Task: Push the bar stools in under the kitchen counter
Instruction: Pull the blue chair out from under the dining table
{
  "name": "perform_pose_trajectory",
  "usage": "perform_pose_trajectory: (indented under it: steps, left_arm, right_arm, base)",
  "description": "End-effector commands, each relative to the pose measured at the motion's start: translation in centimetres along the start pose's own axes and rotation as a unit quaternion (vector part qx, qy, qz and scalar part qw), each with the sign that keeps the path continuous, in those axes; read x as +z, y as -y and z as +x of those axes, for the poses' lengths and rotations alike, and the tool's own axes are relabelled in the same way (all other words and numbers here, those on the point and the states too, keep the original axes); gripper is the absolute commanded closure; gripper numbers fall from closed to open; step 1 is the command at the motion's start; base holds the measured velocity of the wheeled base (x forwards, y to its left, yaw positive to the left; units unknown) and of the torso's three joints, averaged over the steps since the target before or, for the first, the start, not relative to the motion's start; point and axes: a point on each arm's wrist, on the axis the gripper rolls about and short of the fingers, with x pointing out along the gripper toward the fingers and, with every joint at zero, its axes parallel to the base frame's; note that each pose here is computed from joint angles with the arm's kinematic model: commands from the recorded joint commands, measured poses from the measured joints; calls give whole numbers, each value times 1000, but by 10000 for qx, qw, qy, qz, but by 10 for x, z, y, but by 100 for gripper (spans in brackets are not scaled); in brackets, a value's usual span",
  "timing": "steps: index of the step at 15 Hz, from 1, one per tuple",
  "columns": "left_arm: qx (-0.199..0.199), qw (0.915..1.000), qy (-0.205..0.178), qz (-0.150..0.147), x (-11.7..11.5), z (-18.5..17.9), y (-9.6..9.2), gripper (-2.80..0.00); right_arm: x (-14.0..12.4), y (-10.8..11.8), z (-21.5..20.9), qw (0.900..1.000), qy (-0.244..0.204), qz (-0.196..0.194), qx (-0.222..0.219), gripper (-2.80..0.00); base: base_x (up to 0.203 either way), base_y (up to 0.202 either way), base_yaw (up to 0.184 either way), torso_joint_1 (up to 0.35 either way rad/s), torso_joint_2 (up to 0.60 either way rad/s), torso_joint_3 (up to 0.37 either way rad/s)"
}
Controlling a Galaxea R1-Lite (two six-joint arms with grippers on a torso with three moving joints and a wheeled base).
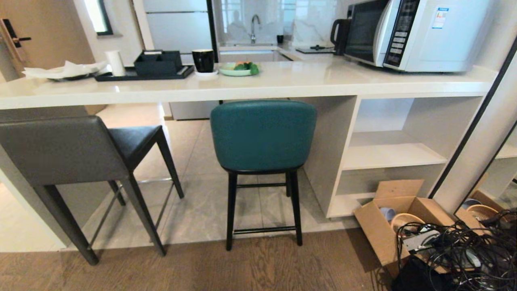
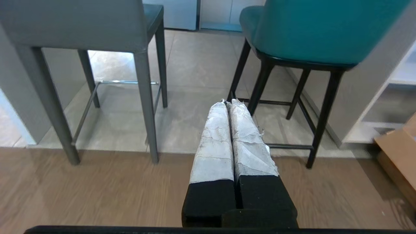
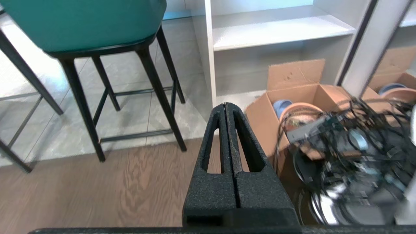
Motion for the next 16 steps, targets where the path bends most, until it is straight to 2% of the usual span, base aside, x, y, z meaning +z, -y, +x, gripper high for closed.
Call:
perform_pose_trajectory:
  steps: [1,16]
  left_arm:
    - [5,10000,-6,-3,0,0,0,0]
    - [5,10000,-6,-3,0,0,0,0]
  right_arm:
    - [0,0,0,10000,-7,4,0,0]
    - [0,0,0,10000,-3,0,0,0]
  base:
    - [199,0,4,2,7,0]
    - [195,0,2,3,1,2]
